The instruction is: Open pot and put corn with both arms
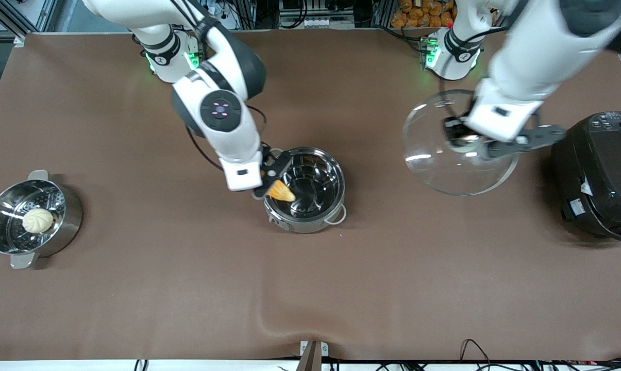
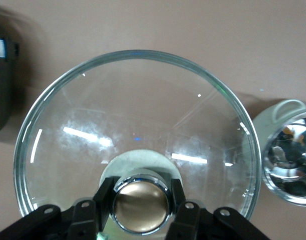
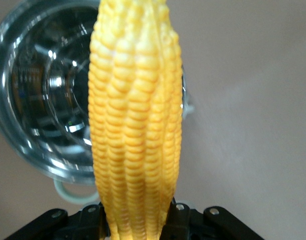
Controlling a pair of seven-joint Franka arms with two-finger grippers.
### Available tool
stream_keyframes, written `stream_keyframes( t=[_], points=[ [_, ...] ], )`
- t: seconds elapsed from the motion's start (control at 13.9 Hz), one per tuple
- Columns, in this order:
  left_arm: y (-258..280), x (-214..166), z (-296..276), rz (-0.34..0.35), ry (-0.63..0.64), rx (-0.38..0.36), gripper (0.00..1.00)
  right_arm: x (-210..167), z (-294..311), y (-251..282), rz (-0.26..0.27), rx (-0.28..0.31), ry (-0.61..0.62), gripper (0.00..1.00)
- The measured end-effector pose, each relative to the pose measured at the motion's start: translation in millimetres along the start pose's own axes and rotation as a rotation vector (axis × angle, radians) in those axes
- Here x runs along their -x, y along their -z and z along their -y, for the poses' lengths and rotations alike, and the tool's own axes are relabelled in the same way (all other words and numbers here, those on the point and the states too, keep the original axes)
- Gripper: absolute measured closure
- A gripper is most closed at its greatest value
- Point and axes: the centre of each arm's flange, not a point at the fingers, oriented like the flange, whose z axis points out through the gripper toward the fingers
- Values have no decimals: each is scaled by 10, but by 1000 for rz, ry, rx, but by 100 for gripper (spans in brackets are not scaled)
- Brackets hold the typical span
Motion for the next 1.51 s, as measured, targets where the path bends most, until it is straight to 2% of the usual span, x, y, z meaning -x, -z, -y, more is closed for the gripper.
stream_keyframes(
  t=[0.22, 0.43, 0.79, 0.94, 1.01, 1.15, 1.37, 1.44, 1.51],
  points=[
    [13, -270, 786, 20, -58, 9, 50, -209, 179, -265, -28, 24, -30, 63],
    [-57, -335, 1264, 42, -111, 12, 50, -306, 254, -408, -55, 19, -112, 63],
    [-217, -474, 1912, 68, -181, 27, 50, -369, 465, -562, -36, 11, -158, 63],
    [-334, -523, 2007, 66, -203, 31, 50, -375, 529, -688, -16, 40, -159, 66],
    [-392, -543, 2050, 64, -211, 32, 50, -369, 545, -756, -6, 53, -162, 63],
    [-467, -547, 2143, 49, -232, 36, 50, -364, 564, -857, 1, 60, -158, 45],
    [-518, -458, 2271, 23, -245, 38, 50, -359, 560, -865, 1, 62, -159, 12],
    [-525, -417, 2289, 16, -243, 38, 50, -355, 547, -850, 1, 64, -163, 4],
    [-529, -377, 2300, 9, -241, 38, 50, -342, 516, -814, 4, 69, -171, 0]
  ],
)
